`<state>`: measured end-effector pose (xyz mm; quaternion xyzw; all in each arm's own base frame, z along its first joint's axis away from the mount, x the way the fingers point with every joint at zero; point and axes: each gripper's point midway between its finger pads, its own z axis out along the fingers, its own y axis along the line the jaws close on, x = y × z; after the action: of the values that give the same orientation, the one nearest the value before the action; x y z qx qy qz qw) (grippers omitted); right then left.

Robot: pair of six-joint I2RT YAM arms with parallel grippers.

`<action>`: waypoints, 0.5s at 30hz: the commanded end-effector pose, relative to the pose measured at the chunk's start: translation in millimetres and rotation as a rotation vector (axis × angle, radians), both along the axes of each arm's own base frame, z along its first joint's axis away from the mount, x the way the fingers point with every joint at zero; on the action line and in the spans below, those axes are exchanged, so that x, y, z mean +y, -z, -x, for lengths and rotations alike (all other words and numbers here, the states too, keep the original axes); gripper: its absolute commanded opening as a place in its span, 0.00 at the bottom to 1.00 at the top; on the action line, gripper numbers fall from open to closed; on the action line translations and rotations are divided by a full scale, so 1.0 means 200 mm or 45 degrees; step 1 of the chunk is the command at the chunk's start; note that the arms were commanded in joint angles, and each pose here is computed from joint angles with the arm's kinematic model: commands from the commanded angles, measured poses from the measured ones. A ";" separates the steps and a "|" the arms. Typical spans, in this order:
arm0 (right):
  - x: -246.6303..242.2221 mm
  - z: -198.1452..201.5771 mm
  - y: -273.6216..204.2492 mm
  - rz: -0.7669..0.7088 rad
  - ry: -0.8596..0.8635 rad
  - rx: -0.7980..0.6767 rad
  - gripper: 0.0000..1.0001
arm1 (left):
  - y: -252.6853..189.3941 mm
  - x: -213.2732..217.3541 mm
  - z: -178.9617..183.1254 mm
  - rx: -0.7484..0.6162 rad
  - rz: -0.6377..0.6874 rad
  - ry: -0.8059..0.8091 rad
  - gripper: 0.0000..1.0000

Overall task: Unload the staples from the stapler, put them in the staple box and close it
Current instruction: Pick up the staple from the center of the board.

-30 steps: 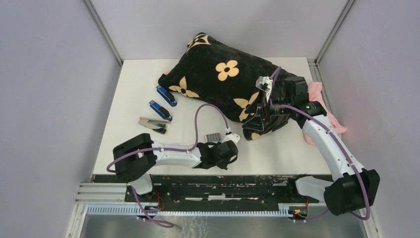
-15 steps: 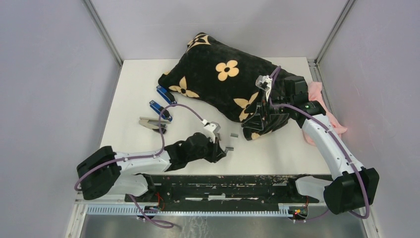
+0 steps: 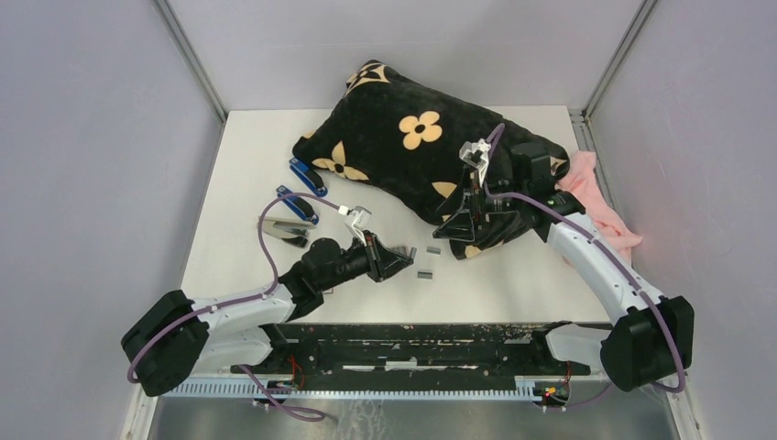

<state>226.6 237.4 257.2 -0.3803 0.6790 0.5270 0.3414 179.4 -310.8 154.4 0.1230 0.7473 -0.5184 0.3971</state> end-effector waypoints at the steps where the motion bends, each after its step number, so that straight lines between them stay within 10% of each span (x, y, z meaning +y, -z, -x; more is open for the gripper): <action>1: 0.08 0.00 -0.05 -0.081 -0.038 0.031 0.90 | -0.26 -0.02 -0.02 -0.096 0.235 0.042 0.17; 15: 0.22 0.04 -0.13 -0.238 -0.062 0.339 0.87 | -0.56 0.01 0.01 -0.227 0.482 0.098 0.17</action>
<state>224.4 274.7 252.4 -0.2854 0.6893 0.6111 0.2647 187.2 -311.5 220.0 0.1130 0.6569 -0.6042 0.4365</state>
